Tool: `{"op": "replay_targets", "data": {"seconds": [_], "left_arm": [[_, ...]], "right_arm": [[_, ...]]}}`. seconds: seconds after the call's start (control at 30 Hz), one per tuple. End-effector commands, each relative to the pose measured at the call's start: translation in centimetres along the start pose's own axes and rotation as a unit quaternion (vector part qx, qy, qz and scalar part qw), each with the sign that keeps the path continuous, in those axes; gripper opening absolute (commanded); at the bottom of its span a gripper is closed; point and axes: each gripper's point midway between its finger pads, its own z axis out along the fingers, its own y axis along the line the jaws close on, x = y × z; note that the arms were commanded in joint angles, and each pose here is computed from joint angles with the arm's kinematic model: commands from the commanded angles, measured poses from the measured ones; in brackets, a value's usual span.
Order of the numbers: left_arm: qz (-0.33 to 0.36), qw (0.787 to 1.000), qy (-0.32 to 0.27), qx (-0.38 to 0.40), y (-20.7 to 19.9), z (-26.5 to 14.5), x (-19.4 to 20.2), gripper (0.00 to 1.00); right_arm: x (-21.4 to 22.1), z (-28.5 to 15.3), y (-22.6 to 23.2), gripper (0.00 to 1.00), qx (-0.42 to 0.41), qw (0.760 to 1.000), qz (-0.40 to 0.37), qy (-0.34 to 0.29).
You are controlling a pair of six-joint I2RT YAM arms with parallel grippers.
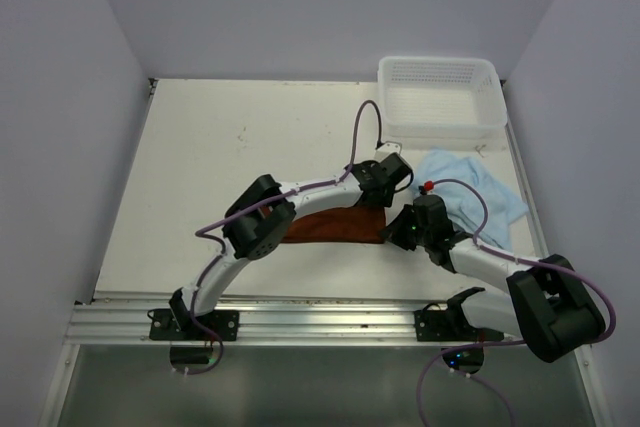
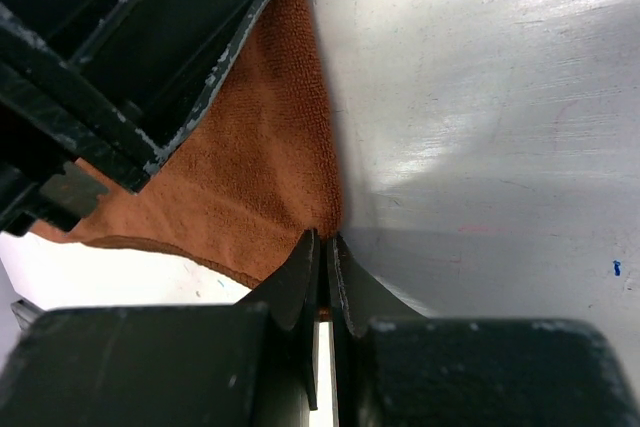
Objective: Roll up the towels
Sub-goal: Roll the towel
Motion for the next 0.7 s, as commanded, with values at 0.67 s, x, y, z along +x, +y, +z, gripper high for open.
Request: {"op": "replay_targets", "data": {"seconds": [0.67], "left_arm": [[0.018,0.991,0.077,-0.105,3.5,4.2,5.5,0.13]], "right_arm": [[0.0,-1.2,-1.6,0.00,0.043,0.998,-0.049,0.006]]}}
